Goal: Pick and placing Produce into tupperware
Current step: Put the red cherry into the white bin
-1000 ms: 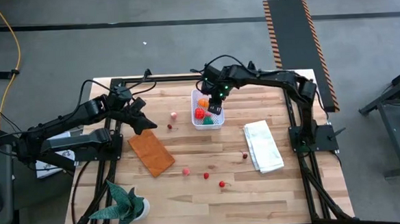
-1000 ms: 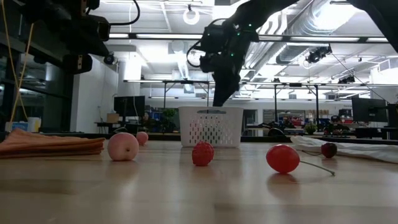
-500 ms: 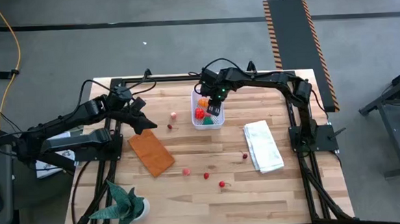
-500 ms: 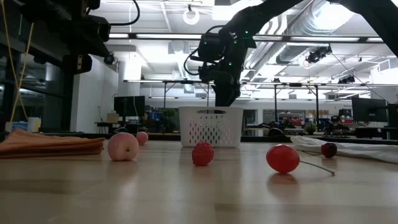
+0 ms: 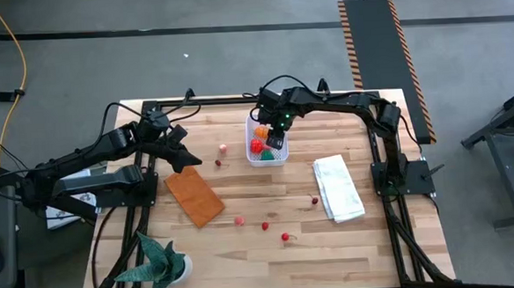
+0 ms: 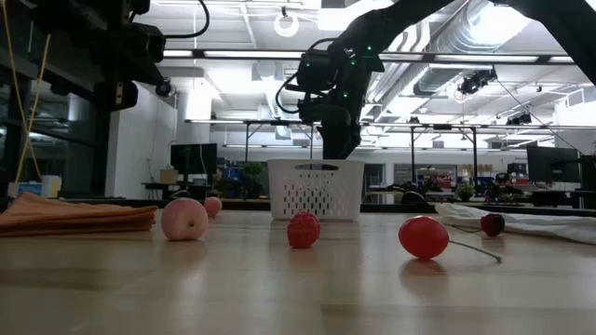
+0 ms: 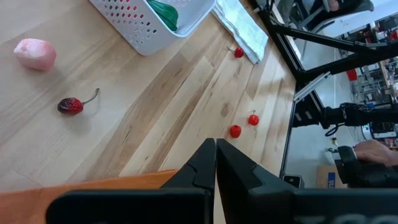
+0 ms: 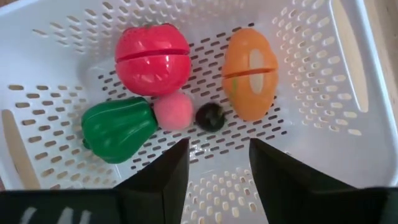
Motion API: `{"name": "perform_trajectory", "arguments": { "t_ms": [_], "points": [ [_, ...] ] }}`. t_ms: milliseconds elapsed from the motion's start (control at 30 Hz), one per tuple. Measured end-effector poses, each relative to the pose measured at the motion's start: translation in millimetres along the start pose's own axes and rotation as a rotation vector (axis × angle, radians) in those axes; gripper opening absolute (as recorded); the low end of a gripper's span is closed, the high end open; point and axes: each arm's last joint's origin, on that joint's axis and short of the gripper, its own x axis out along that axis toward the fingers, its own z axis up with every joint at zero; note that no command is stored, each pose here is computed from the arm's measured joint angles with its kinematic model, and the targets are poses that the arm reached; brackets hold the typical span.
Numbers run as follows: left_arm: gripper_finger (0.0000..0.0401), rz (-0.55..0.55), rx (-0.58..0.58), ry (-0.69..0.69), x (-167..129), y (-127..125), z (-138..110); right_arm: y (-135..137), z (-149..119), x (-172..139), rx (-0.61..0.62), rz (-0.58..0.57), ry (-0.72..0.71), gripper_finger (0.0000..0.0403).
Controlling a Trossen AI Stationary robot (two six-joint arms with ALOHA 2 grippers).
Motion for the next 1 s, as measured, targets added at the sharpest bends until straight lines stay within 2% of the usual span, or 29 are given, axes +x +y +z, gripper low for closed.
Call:
{"name": "perform_trajectory", "arguments": {
  "t_ms": [300, 433, 600, 1000],
  "points": [
    [0.0003, 0.000, 0.000, 0.000, 0.0, 0.0, 0.0, 0.7, 2.5, -9.1, 0.011, 0.019, -0.049, 0.0160],
    [0.0003, 0.000, 0.000, 0.000, 0.0, 0.0, 0.0, -1.1, 5.8, -31.0, 0.037, 0.060, -0.144, 0.0160],
    [0.0003, 0.000, 0.013, 0.000, 0.0, 0.0, 0.0, -3.6, 4.3, -64.6, 0.052, 0.058, -0.241, 0.0160],
    [0.0003, 0.000, 0.028, 0.000, 0.0, 0.0, 0.0, 2.9, -14.0, -147.0, 0.080, 0.054, -0.445, 0.0160]
  ]
}}
